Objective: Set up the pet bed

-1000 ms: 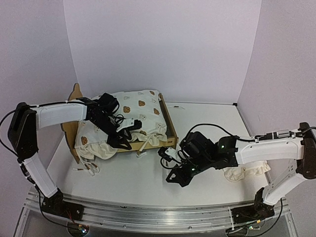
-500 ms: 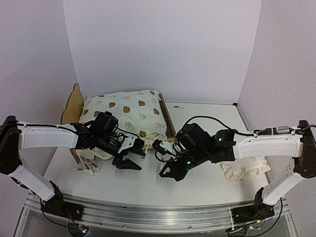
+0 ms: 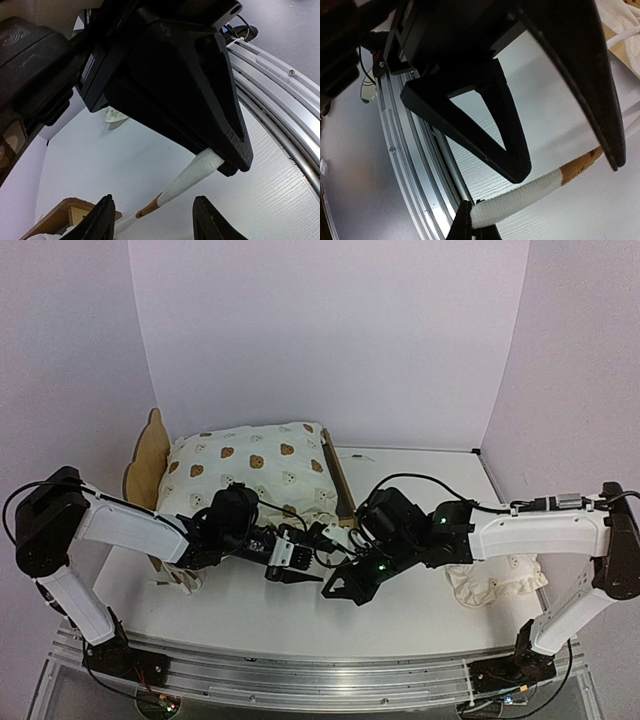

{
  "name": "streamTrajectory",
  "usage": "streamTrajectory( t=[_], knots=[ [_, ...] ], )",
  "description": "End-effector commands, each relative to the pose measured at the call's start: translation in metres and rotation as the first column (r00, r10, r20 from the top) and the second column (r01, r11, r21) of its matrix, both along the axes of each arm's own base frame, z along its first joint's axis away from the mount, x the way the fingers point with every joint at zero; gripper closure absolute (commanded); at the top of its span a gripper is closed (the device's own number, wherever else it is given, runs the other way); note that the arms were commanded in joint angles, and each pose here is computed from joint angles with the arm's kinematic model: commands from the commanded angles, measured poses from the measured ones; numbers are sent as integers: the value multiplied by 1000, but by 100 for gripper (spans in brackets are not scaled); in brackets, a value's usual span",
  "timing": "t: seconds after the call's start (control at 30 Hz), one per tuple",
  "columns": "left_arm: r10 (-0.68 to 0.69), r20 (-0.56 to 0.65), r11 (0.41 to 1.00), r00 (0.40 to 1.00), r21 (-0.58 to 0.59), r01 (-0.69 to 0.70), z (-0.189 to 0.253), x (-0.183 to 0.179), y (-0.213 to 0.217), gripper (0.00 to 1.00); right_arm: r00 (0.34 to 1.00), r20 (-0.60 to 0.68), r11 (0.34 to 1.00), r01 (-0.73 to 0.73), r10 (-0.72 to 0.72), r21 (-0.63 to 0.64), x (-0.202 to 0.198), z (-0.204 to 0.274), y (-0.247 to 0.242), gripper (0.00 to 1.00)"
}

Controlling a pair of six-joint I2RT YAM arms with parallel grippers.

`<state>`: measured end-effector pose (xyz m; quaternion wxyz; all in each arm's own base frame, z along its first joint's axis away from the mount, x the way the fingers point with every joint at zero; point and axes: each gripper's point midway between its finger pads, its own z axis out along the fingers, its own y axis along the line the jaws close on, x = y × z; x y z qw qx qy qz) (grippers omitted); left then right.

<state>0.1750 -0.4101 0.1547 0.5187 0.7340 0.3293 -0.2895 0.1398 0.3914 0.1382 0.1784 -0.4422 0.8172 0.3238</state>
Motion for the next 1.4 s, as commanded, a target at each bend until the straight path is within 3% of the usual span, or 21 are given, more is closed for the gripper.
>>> streamTrajectory(
  t=[0.0, 0.23, 0.37, 0.53, 0.63, 0.73, 0.87, 1.07, 1.2, 1.37],
  knots=[
    [-52, 97, 996, 994, -73, 59, 9, -4, -11, 51, 999, 43, 993, -23, 18, 117, 6, 36, 12, 100],
    [-92, 76, 993, 993, -70, 97, 6, -14, -20, 77, 999, 36, 990, -11, 6, 143, 13, 40, 13, 100],
    [-36, 32, 997, 999, -71, 38, 13, -9, -19, 99, 999, 27, 989, 14, -18, 150, 20, 40, 11, 100],
    [211, -161, 976, 964, -12, -216, 24, 32, -10, 100, 995, 40, 989, 83, -89, 125, 38, 33, 6, 97],
    [334, -366, 941, 869, 82, -328, 23, 64, 11, 100, 987, 74, 986, 134, -142, 99, 52, 26, 4, 85],
    [399, -462, 915, 792, 142, -378, 24, 83, 30, 100, 981, 93, 981, 161, -171, 105, 60, 23, 6, 79],
    [449, -523, 891, 725, 199, -408, 19, 94, 48, 100, 970, 85, 968, 215, -227, 130, 68, 12, 10, 72],
    [469, -561, 878, 682, 214, -428, 25, 100, 56, 100, 948, 99, 942, 280, -301, 183, 80, -20, 31, 60],
    [459, -586, 883, 668, 219, -416, 30, 100, 56, 100, 912, 117, 879, 334, -392, 340, 96, -27, 62, 57],
    [473, -582, 875, 661, 222, -430, 29, 102, 57, 100, 875, 110, 835, 403, -472, 376, 117, -53, 84, 54]
  ],
)
